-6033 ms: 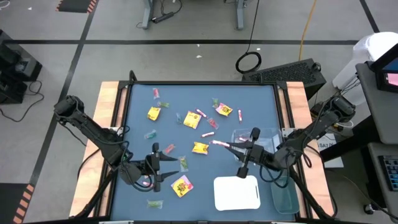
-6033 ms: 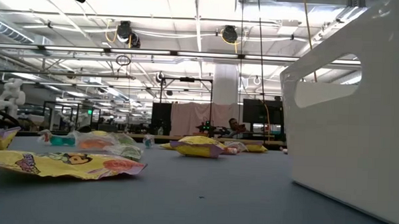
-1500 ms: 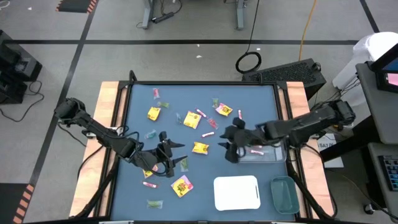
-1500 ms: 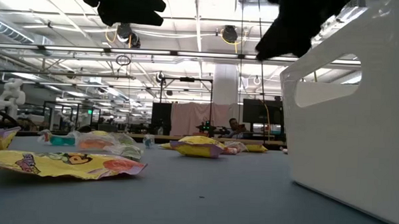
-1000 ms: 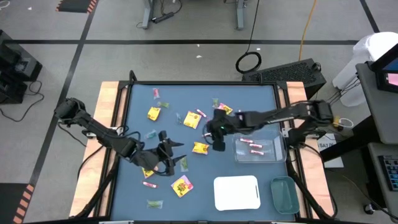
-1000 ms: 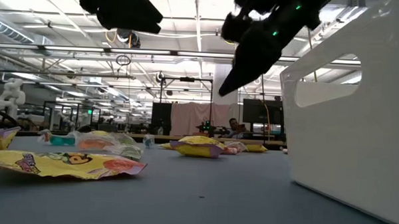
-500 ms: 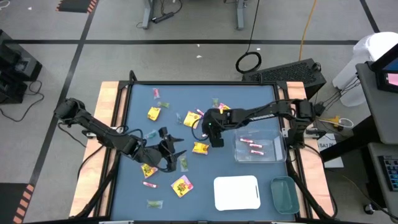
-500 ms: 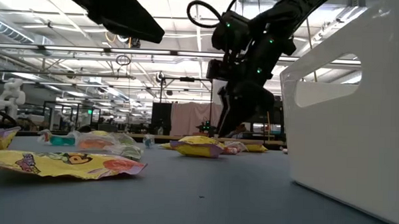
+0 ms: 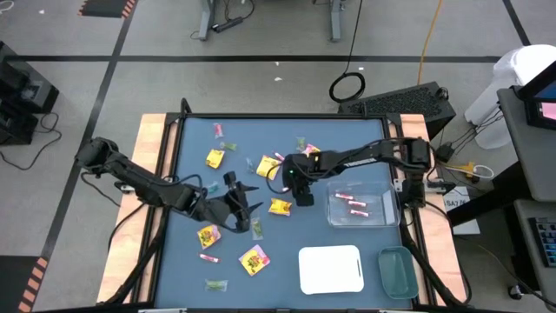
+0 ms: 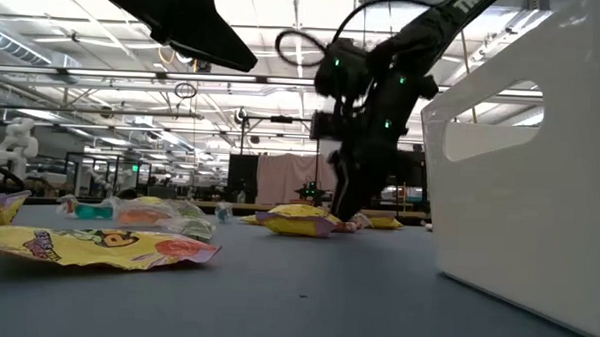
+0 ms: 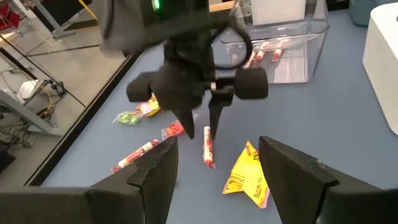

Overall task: Sort candy
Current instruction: Put the transparent candy roll into the transparent bin

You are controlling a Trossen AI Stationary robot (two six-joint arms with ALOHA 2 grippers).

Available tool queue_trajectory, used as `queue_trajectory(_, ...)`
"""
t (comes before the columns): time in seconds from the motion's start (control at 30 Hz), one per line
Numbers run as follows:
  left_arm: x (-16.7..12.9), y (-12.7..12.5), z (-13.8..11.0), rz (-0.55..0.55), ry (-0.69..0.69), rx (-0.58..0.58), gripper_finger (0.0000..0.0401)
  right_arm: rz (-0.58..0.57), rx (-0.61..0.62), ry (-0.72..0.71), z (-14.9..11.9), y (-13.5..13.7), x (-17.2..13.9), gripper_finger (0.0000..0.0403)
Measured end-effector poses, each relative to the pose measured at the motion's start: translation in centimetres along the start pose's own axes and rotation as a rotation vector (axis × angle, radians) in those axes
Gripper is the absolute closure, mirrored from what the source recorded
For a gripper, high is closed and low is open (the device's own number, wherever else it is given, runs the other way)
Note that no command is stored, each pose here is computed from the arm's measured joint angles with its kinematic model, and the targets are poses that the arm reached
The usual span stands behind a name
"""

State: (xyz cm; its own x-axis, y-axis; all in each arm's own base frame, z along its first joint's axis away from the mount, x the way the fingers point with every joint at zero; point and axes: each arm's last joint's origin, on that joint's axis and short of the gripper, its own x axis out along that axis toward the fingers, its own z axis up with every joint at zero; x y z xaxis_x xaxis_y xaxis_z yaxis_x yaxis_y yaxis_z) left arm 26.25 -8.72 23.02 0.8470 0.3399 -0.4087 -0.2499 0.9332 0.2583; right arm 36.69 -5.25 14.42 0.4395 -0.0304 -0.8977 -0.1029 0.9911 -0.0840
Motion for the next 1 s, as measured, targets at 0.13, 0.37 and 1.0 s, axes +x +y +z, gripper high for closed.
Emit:
queue_trajectory(0.13, 0.0, 0.0, 0.0, -0.002, 0.001, -0.006, 0.0173, 0.009, -0.002, 0.029, -0.4, 0.1, 1.1, 0.0259)
queue_trajectory(0.37, 0.0, 0.0, 0.0, -0.005, 0.002, -0.023, 0.0173, 0.009, 0.056, 0.038, -0.4, 0.1, 1.3, 0.0277)
queue_trajectory(1.0, -0.1, -0.2, -0.2, -0.014, 0.017, -0.098, 0.0173, -0.088, 0.101, -0.048, 1.2, 2.4, -3.0, 0.0369)
